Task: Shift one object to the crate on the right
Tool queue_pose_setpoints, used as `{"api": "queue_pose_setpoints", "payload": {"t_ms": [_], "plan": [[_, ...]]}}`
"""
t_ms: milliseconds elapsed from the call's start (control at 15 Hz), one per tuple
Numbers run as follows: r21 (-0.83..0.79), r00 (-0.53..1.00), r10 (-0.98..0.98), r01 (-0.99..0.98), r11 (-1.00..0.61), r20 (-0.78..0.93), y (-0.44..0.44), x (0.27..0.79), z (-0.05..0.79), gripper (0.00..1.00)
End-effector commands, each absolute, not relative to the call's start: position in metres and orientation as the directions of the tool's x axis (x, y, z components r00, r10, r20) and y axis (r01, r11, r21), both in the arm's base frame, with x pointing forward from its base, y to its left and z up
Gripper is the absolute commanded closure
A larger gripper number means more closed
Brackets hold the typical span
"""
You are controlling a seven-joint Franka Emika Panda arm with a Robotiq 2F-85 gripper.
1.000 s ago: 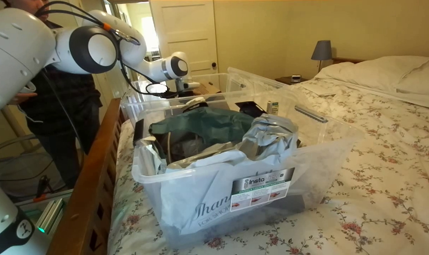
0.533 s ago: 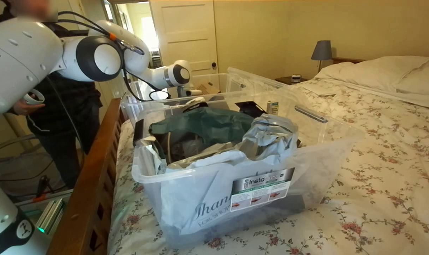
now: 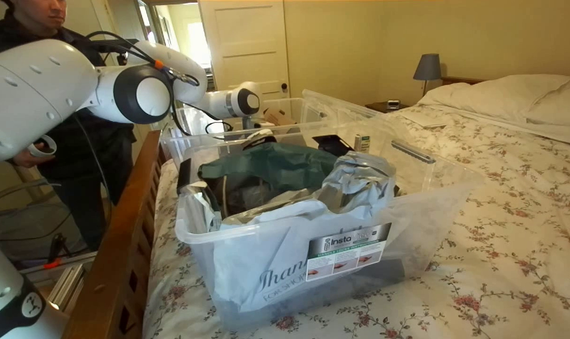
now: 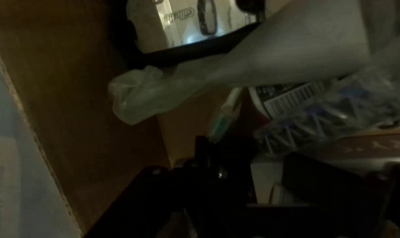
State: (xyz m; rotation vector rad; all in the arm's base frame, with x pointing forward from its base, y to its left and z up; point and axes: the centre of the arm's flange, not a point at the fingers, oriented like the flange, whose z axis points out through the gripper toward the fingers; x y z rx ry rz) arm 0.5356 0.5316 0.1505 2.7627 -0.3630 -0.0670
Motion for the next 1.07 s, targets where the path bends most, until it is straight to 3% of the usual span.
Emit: {"api": "queue_pose_setpoints", "payload": {"t_ms": [0,200,267,467,867,1000], "plan": [[0.357,0.953,-0.291,-0.245,-0.901,-0.081,0.535,0.566,0.122,0.74],[0.376,0.946,-0.303,-0.241,-0.895,-0.116,0.526,0.569,0.123,0.95],[0.375,0.944,-0.304,-0.238,-0.896,-0.127,0.523,0.57,0.122,0.57],[0.378,0.946,-0.29,-0.217,-0.9,-0.147,0.519,0.568,0.12,0.49],[0.273,0.956,-0.21,-0.15,-0.95,-0.205,0.49,0.569,0.122,0.09],[0.222,0.952,-0.188,-0.134,-0.966,-0.243,0.493,0.573,0.112,0.0]]}}
